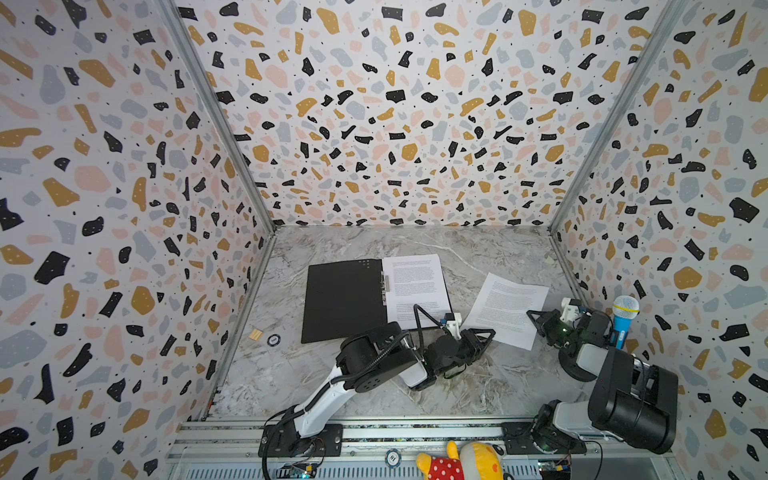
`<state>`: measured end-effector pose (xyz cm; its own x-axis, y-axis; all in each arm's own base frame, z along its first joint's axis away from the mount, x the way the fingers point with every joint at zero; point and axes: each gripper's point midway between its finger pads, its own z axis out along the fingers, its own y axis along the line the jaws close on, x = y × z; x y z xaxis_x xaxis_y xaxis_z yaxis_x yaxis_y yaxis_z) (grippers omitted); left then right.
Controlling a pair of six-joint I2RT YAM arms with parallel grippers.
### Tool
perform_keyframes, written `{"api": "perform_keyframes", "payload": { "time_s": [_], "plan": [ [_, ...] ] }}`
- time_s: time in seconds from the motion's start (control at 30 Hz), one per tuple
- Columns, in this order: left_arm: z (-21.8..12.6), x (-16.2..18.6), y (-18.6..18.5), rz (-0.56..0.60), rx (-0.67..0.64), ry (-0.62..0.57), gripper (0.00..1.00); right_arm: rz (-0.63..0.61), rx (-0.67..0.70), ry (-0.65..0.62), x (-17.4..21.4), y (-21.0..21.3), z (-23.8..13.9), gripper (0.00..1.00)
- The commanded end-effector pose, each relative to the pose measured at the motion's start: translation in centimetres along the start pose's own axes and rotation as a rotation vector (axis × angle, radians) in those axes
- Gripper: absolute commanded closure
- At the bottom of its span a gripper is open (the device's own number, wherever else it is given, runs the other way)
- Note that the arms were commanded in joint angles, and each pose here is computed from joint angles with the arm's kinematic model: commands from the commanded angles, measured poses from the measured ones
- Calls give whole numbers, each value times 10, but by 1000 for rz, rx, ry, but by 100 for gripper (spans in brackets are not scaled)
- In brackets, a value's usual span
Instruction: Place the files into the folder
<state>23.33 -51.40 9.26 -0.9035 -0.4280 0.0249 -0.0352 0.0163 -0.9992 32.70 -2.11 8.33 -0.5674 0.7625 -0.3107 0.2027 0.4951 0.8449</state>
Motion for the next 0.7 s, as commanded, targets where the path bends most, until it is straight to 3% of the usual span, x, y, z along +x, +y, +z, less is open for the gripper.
{"api": "perform_keyframes", "payload": {
  "time_s": [0.0,0.1,0.3,0.47,0.67],
  "plan": [
    [-1,6,-35,84,58,21,49,-61,-39,-20,-14,29,2,100],
    [-4,5,-44,131,55,12,29,-99,-55,-15,-19,48,8,100],
    [-3,11,-60,193,62,42,0,-163,-110,-7,-29,91,20,100],
    [-12,12,-59,233,31,49,0,-255,-174,19,-36,148,35,100],
    [-32,-10,-57,391,-82,-9,0,-415,-252,118,-14,233,69,100]
  ]
}}
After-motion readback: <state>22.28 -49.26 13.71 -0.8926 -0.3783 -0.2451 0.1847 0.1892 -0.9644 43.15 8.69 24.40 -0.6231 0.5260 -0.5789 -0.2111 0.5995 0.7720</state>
